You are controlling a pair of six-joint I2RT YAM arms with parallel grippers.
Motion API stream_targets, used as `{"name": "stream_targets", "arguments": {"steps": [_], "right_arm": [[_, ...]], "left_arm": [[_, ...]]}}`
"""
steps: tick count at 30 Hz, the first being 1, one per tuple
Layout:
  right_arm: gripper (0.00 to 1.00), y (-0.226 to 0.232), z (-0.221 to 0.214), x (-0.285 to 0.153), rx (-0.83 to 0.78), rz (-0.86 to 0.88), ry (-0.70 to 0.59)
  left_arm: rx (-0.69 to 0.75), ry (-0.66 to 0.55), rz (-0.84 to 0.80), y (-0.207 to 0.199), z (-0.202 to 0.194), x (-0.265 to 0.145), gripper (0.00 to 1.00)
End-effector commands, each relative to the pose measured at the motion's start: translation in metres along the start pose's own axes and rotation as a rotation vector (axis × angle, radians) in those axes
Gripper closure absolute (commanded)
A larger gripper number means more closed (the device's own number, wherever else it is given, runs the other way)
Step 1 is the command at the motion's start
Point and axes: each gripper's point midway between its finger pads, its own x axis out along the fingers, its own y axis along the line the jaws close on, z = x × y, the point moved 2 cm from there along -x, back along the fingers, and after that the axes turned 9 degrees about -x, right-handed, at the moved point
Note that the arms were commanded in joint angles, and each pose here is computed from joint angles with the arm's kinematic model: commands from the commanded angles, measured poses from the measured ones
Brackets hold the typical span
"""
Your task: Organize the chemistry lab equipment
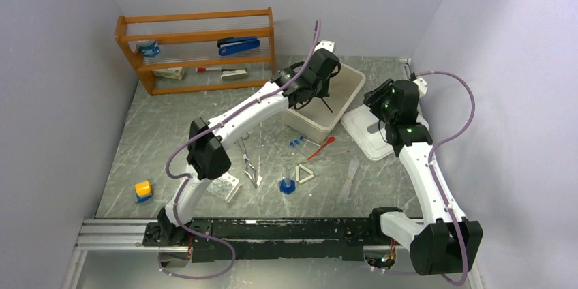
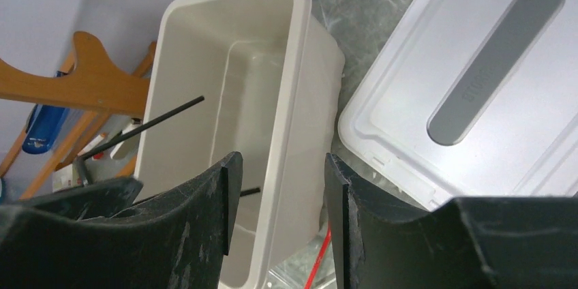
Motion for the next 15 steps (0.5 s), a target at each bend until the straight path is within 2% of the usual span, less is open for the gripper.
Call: {"name": "stream_targets", "arguments": {"steps": [1, 9, 15], "right_arm": [[0.49, -0.003, -0.002, -0.008, 0.019, 0.013, -0.010], [0.49, -0.006, -0.013, -0.011, 0.019, 0.022, 0.020], [0.49, -0.006, -0.021, -0.011, 0.020, 0.024, 0.058]], "left_arm": [[-0.049, -0.103, -0.006, -0.011, 0.014, 0.014, 0.95], [-0.004, -0.058, 0.105, 0.009, -0.025, 0.056, 0.95], [0.010, -0.026, 0.131, 0.016, -0.048, 0.075, 0.95]]}}
